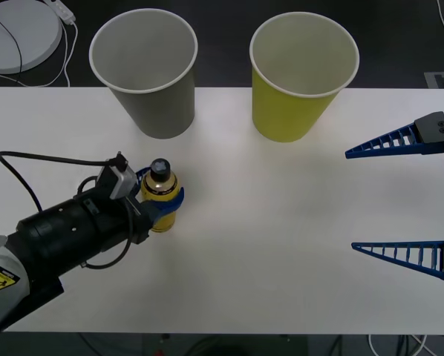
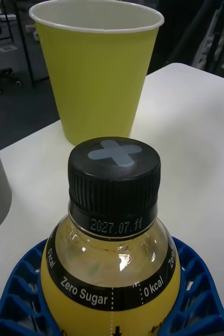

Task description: Put the can into the green bin and the plastic bottle into the gray bin

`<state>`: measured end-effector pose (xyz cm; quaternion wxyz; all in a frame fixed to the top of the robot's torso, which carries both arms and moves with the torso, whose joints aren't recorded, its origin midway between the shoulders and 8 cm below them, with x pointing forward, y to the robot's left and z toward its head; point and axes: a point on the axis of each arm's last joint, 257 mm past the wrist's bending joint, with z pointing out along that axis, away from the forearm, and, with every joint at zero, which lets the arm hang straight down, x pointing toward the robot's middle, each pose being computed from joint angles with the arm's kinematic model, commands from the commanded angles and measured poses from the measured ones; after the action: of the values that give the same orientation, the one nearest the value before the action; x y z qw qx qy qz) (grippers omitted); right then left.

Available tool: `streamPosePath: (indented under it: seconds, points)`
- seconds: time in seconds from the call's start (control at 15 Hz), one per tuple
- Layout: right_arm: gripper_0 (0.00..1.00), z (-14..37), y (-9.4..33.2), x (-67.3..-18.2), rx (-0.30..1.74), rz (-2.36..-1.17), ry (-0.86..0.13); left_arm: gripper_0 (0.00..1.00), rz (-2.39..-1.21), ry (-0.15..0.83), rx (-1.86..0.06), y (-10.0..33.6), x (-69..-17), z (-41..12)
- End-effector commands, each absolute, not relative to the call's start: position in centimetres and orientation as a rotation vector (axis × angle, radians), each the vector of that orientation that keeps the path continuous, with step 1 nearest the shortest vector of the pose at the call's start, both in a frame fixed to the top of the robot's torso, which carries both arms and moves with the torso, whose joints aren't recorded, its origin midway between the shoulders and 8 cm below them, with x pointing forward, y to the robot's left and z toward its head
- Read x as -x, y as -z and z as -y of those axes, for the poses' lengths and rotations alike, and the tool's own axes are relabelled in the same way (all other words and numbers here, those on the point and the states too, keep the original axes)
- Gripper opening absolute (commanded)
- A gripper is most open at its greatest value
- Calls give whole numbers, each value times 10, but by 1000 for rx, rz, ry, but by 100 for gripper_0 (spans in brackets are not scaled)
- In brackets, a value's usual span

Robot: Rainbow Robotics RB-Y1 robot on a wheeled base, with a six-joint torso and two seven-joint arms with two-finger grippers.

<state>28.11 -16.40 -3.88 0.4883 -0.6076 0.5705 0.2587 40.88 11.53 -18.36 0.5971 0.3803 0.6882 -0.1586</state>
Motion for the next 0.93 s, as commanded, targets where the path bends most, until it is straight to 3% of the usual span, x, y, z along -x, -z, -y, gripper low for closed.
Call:
streamPosePath:
  seconds: [0.07, 0.6, 0.93]
  points:
    - [100, 164, 39, -281, 1477, -1387, -629, 0, -1603, 362, -885, 177, -407, -121]
    - [100, 164, 39, -281, 1477, -1387, -629, 0, -1733, 292, -946, 143, -387, -164]
    - [100, 164, 39, -281, 1477, -1387, -629, 0, -1812, 275, -855, 116, -384, -185]
